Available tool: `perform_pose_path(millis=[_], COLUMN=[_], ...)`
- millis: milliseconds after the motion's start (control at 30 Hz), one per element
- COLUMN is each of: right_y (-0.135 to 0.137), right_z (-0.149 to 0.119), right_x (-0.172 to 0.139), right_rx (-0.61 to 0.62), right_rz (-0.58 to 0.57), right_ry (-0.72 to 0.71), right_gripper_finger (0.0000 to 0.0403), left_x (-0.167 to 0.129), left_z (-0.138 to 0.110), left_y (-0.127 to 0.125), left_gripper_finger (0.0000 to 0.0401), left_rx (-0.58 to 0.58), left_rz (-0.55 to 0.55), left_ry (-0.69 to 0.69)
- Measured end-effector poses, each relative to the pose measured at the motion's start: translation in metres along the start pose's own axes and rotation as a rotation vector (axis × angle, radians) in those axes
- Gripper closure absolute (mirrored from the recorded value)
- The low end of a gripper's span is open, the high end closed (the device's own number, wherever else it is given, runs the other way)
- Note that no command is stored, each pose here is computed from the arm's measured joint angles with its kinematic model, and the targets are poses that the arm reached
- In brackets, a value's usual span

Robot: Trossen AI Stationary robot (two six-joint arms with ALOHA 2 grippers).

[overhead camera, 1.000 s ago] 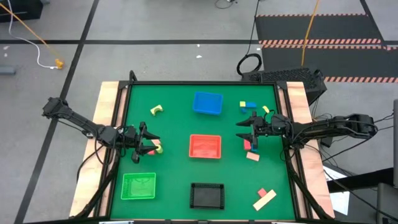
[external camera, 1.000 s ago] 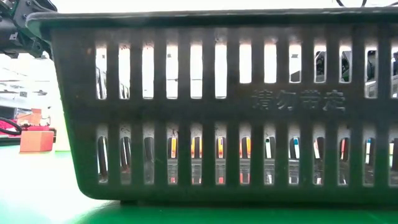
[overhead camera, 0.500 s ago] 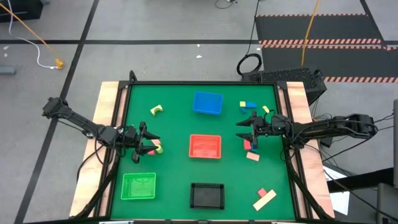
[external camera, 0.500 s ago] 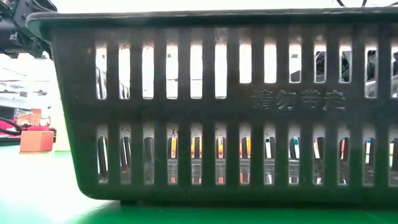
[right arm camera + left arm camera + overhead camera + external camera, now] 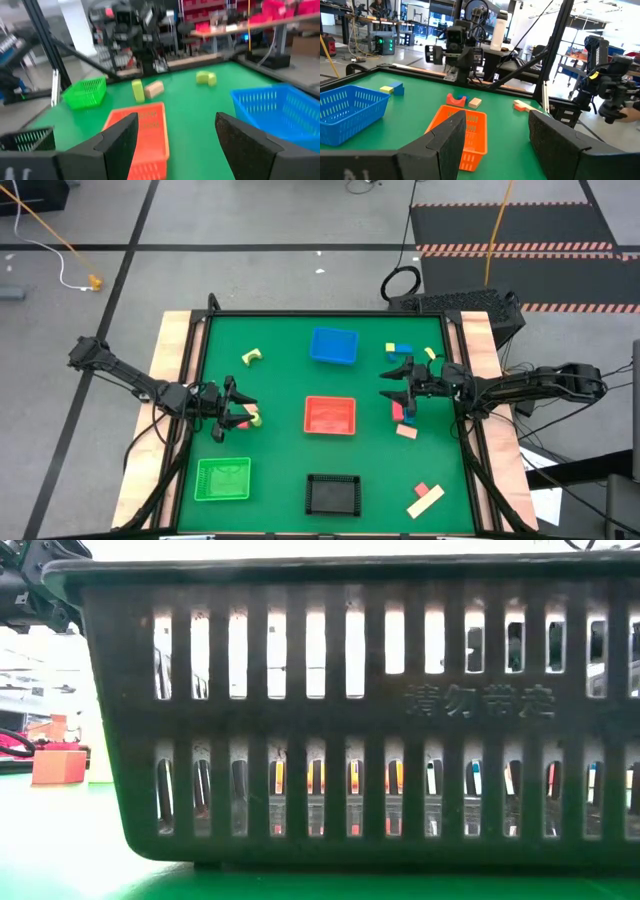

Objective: Sort & place blocks by color
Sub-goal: Put the top right blue block into the blue bin

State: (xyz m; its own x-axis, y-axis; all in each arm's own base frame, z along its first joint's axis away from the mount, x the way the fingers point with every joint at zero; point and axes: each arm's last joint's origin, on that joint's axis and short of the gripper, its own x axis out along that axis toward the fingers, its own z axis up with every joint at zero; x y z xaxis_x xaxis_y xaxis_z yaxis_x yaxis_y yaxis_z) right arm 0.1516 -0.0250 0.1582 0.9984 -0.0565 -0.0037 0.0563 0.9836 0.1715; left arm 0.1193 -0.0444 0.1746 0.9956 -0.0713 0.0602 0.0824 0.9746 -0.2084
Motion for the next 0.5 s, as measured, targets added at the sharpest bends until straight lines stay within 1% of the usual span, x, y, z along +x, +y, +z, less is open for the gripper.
perform_pose_path(millis=[133,267,400,433,500], right_y=[0.001,-0.002,-0.004,-0.005,-0.007], right_z=[0.007,0.009,0.010,0.015,0.023], right_x=[0.000,0.000,0.001,0.003,0.006], right_rx=[0.063,0.122,0.102,0.084,0.050], right_rz=[-0.006,-0.099,-0.184,-0.208,-0.291], right_ry=[-0.074,-0.107,-0.115,-0.137,-0.157], right_gripper_finger=[0.0147,0.0147,0.0147,0.0147,0.0147], left_x=[0.000,0.000,0.000,0.000,0.000], left_z=[0.000,0.000,0.000,0.000,0.000], left_y=[0.000,0.000,0.000,0.000,0.000], left_gripper_finger=[0.0182,0.0183,0.0183,0.0183,0.0183], left_rx=[0.000,0.000,0.000,0.000,0.000], left_rz=[0.000,0.000,0.000,0.000,0.000], left_ry=[0.000,0.000,0.000,0.000,0.000])
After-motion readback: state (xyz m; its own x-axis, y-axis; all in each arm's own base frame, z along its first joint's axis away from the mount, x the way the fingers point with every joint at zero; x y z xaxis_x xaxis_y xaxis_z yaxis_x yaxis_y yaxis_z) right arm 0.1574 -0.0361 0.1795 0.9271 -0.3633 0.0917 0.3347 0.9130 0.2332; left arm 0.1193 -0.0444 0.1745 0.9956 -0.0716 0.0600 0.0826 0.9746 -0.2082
